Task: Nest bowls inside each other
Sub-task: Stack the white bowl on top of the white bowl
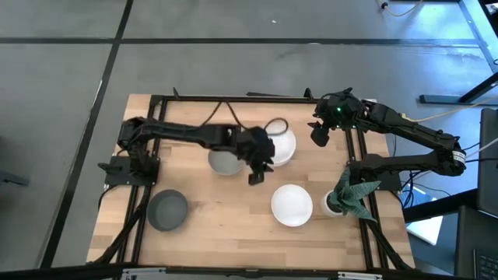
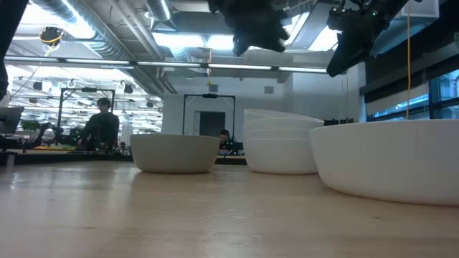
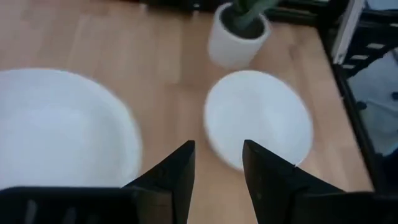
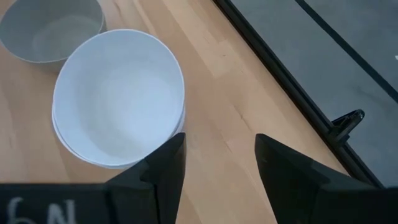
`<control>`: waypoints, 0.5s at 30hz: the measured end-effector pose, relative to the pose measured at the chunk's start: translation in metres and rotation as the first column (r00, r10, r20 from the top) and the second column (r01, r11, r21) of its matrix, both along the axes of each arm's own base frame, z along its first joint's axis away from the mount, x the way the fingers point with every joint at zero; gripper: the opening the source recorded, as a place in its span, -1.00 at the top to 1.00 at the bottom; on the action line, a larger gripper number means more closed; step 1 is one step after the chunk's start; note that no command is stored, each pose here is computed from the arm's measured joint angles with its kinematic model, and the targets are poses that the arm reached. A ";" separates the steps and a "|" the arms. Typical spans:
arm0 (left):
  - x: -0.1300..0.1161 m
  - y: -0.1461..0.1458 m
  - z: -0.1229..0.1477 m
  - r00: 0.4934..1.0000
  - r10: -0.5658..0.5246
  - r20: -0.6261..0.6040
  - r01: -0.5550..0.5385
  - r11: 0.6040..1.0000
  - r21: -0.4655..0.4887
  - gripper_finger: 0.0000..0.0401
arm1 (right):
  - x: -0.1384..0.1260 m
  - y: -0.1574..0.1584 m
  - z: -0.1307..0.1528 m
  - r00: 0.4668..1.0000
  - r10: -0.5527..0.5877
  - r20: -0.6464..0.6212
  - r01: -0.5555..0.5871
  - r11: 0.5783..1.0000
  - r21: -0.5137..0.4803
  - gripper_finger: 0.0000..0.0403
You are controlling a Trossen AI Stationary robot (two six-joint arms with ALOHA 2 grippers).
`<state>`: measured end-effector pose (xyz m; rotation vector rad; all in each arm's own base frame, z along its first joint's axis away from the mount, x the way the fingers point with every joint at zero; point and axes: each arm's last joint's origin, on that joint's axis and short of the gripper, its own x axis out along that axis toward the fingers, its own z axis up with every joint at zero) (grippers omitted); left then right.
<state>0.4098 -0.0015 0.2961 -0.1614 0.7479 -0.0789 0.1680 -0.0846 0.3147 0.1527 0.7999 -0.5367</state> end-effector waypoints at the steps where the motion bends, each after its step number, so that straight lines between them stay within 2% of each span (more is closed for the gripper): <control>1: 0.000 -0.006 -0.002 1.000 0.009 -0.015 -0.009 1.000 -0.008 0.36 | 0.000 0.000 0.000 1.000 -0.001 0.000 0.001 1.000 0.001 0.04; 4: 0.008 -0.019 -0.015 0.994 0.101 -0.034 -0.102 0.994 -0.034 0.36 | 0.000 0.000 0.000 1.000 -0.004 0.002 0.004 1.000 0.003 0.04; 7: 0.014 -0.026 -0.030 0.985 0.161 -0.064 -0.162 0.987 -0.014 0.36 | 0.000 0.000 0.000 1.000 -0.008 0.007 0.008 1.000 0.006 0.04; 10: 0.024 -0.035 -0.049 0.985 0.149 -0.084 -0.151 0.988 -0.019 0.36 | 0.000 0.000 0.000 1.000 -0.022 0.017 0.022 1.000 0.016 0.04; 15: 0.040 -0.052 -0.066 0.993 0.118 -0.022 -0.120 0.991 -0.066 0.36 | 0.001 0.000 0.000 1.000 -0.019 0.019 0.018 1.000 0.020 0.04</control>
